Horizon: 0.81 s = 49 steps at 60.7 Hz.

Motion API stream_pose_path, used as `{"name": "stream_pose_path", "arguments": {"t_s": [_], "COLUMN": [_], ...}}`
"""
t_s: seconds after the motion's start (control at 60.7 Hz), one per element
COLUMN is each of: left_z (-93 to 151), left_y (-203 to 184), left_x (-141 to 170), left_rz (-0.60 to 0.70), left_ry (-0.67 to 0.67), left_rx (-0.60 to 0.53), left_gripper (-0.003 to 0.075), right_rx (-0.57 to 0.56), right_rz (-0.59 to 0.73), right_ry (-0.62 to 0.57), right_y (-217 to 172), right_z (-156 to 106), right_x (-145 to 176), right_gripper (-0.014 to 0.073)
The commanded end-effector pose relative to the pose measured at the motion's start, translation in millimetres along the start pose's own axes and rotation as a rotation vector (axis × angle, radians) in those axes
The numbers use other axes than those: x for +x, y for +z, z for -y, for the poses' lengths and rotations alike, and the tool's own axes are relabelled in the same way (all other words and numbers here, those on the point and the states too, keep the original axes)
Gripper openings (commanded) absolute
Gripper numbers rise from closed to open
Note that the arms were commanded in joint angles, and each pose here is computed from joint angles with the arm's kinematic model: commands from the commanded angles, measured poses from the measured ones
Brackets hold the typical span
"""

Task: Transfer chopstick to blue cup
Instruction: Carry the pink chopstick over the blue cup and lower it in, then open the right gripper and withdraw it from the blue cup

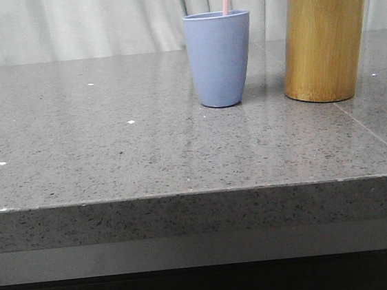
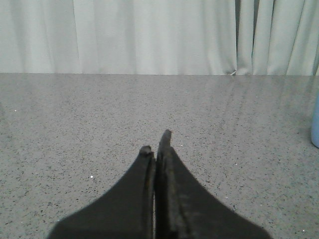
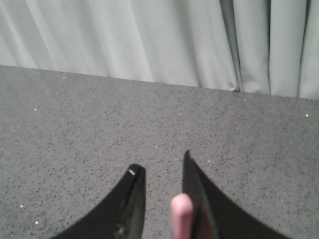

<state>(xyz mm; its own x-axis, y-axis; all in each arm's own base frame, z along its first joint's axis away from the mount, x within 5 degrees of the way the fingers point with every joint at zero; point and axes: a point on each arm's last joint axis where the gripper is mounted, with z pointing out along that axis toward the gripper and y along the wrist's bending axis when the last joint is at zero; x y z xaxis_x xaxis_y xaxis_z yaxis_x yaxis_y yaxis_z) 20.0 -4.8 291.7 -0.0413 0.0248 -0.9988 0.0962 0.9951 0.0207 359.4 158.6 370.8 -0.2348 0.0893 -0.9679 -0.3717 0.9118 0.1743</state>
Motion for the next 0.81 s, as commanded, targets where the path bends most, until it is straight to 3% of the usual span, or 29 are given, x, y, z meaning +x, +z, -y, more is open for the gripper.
{"name": "stream_pose_path", "arguments": {"t_s": [0.0, 0.148, 0.28, 0.379, 0.577, 0.791], "left_z": [-0.3, -0.3, -0.3, -0.3, -0.3, -0.3], "left_y": [-4.9, -4.9, -4.9, -4.9, -4.9, -4.9], "left_x": [-14.6, -14.6, -14.6, -14.6, -14.6, -14.6], "left_rz": [0.111, 0.111, 0.111, 0.111, 0.111, 0.111], "left_ry": [-0.015, -0.015, -0.015, -0.015, -0.015, -0.015], "left_rx": [-0.003, -0.003, -0.003, -0.003, -0.003, -0.003], "left_gripper": [-0.0018, -0.0018, -0.0018, -0.0018, -0.0018, -0.0018], "right_rx": [-0.022, -0.043, -0.066, -0.074, -0.061, 0.077], "right_rz": [0.194, 0.225, 0.138, 0.057, -0.041, -0.033], "right_ry": [-0.003, -0.005, -0.014, -0.021, -0.030, 0.009], "right_y": [-31.4, -63.4, -90.1, -101.6, -119.3, -163.7], "right_z": [-7.3, -14.2, -22.2, -25.5, -22.4, 13.1], "right_x": [-45.2, -77.8, -101.6, -108.1, -107.5, -114.6], "right_gripper": [0.0338, 0.0367, 0.0335, 0.0230, -0.0069, -0.0067]}}
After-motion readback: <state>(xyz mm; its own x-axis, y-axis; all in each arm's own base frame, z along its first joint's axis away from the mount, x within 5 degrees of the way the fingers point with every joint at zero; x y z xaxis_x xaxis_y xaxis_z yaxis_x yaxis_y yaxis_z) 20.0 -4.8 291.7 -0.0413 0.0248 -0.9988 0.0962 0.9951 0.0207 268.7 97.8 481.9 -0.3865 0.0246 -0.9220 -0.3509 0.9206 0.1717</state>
